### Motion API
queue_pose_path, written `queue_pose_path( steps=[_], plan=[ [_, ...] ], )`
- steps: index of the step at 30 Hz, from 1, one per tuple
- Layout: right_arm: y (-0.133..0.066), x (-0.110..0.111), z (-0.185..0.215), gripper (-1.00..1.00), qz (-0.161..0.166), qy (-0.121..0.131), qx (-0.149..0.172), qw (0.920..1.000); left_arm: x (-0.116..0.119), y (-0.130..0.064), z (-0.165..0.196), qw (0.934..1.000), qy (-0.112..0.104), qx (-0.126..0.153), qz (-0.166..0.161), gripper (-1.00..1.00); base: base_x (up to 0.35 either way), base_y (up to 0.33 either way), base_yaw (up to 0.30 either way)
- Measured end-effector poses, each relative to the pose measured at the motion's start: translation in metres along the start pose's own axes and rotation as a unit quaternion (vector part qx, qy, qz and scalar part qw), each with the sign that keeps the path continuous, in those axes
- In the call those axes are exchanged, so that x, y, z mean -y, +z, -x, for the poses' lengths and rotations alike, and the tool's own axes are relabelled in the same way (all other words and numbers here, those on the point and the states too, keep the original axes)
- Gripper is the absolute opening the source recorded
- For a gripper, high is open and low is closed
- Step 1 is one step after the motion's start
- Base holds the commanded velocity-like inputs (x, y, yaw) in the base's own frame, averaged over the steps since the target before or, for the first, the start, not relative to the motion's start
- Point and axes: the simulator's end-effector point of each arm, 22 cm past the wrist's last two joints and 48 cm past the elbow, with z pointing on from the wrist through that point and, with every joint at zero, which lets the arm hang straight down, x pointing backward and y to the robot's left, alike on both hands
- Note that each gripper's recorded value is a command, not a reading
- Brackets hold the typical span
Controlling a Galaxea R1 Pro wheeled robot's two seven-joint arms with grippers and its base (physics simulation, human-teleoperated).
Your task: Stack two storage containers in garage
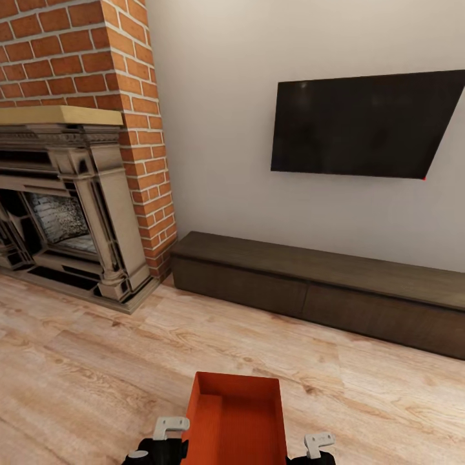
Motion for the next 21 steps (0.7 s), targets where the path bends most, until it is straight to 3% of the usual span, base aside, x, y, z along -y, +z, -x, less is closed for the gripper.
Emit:
queue_pose_path(
  steps=[10, 15, 18, 21],
  plan=[
    [0.000, -0.007, 0.004, 1.00, 0.003, 0.003, 0.002, 1.0000, 0.004, 0.006, 0.002, 1.0000, -0.003, 0.005, -0.002, 1.00, 0.000, 0.000, 0.000],
    [0.004, -0.012, 0.031, 1.00, 0.006, 0.034, 0.017, 0.9993, 0.010, 0.033, 0.022, 0.9998, 0.009, -0.018, -0.007, 1.00, 0.000, 0.000, 0.000],
    [0.007, -0.013, 0.045, 1.00, 0.005, 0.058, 0.024, 0.9980, 0.012, 0.042, 0.052, 0.9994, 0.012, 0.030, -0.007, 1.00, 0.000, 0.000, 0.000],
    [0.008, -0.011, 0.053, 1.00, 0.000, 0.067, 0.029, 0.9973, 0.007, 0.043, 0.064, 0.9983, 0.010, 0.057, 0.004, 1.00, 0.000, 0.000, 0.000]
  ],
)
